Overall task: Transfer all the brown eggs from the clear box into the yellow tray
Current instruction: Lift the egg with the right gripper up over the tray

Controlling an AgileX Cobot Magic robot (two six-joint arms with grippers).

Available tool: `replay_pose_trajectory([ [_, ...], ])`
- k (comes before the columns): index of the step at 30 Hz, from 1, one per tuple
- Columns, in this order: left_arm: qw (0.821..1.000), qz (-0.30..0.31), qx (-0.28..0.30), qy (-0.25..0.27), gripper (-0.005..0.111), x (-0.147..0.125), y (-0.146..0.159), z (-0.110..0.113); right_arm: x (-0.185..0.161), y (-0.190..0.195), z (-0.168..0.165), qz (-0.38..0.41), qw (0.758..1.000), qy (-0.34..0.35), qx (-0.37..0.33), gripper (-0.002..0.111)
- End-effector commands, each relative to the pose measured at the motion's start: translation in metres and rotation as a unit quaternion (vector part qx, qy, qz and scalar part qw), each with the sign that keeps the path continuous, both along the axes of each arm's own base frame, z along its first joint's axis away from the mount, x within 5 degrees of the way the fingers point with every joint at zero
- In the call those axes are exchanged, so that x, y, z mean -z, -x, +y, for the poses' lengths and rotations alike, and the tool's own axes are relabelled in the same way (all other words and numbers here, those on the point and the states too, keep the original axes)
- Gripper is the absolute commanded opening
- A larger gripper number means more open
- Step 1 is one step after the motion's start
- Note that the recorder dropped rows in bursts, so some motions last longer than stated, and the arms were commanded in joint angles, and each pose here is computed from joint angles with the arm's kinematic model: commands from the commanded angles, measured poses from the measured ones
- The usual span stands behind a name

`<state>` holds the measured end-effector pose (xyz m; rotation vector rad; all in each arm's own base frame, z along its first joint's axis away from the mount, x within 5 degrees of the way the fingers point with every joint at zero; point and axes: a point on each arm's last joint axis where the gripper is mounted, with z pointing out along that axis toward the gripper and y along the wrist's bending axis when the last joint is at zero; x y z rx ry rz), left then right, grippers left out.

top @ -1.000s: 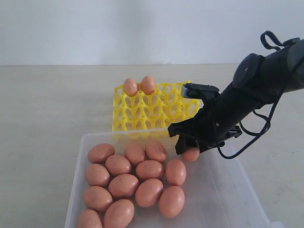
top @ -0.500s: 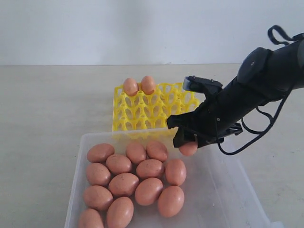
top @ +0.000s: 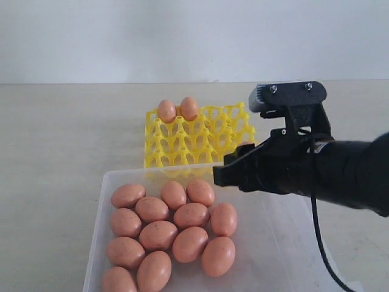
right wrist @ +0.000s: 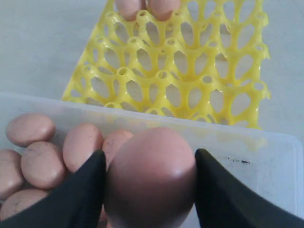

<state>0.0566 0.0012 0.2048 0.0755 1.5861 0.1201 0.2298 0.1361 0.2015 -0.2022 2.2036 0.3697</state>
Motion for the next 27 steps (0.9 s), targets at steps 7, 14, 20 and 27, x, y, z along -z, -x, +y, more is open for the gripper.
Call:
replay_pose_trajectory([
  [7, 1.0, -0.001, 0.003, 0.0, 0.004, 0.001, 0.0, 0.0, -0.007, 0.008, 0.005, -0.091, 0.995, 0.036, -0.008, 0.0],
  [14, 1.0, 0.0, 0.003, 0.0, 0.004, 0.001, 0.0, 0.0, -0.025, -0.003, -0.006, -0.199, 0.977, 0.038, 0.063, 0.0],
  [20, 1.0, -0.001, 0.003, 0.0, 0.004, 0.001, 0.0, 0.0, -0.053, -0.008, -0.025, -0.342, 0.923, 0.044, 0.17, 0.0],
  [27, 1.0, -0.001, 0.003, 0.0, 0.004, 0.001, 0.0, 0.0, -0.036, -0.036, -0.079, -0.301, 0.909, 0.085, 0.273, 0.0],
])
